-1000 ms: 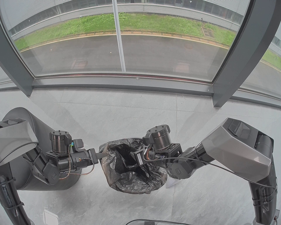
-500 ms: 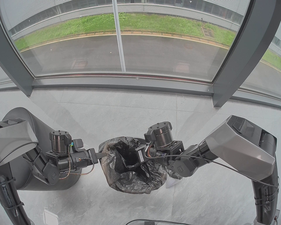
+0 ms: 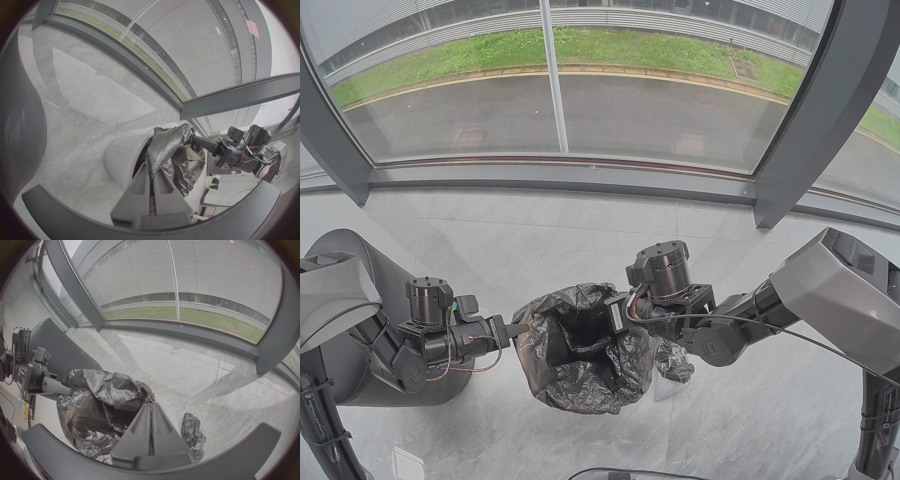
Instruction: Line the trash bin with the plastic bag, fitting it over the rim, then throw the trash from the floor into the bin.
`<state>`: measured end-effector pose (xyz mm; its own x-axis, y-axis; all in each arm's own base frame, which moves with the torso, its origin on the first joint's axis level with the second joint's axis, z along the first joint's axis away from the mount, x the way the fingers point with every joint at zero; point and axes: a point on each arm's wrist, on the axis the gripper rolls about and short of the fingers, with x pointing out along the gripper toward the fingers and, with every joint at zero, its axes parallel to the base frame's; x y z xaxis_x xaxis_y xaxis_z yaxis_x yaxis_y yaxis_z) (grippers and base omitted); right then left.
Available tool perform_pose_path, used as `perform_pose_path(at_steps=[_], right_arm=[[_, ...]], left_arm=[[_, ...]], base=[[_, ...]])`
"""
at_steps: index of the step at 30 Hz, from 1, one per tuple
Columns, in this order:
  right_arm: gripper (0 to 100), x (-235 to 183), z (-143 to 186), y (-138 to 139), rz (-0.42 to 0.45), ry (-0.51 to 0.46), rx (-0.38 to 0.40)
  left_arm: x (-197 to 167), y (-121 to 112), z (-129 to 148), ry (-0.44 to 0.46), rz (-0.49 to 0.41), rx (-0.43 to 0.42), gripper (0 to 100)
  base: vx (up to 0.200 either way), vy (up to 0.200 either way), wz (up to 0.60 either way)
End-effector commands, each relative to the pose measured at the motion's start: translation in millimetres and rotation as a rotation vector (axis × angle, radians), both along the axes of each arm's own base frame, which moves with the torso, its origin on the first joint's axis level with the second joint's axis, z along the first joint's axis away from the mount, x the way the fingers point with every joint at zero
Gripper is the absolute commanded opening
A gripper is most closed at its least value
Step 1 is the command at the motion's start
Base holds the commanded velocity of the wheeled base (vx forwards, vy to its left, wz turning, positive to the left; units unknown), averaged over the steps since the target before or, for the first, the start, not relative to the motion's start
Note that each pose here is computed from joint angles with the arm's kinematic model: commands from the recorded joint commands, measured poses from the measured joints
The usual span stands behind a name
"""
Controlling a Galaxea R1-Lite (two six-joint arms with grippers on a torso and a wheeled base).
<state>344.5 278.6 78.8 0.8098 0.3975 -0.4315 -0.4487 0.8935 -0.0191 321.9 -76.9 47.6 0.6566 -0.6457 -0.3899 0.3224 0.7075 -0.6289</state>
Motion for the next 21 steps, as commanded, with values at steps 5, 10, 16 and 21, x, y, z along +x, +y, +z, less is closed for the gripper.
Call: perform_pose_path(at_steps=[5, 10, 16, 21], right_arm=[[0, 10, 7, -9, -0.031, -0.020, 0.013], [0, 18, 1, -12, -0.047, -0.019, 0.010], [0, 27, -8, -13, -0.060, -0.012, 0.003], [0, 28, -9, -13, -0.062, -0.012, 0.003]], left_arm=[[12, -2, 0, -0.023, -0.004, -0.005, 0], [16, -3, -6, -0.014, -0.005, -0.002, 0], [24, -2, -13, -0.010, 0.005, 0.001, 0], [30, 1, -14, -0.014, 0.014, -0.003, 0]], base=[[0.000, 0.000, 0.00], [0.000, 0.000, 0.00], [0.000, 0.000, 0.00], [0.000, 0.000, 0.00]])
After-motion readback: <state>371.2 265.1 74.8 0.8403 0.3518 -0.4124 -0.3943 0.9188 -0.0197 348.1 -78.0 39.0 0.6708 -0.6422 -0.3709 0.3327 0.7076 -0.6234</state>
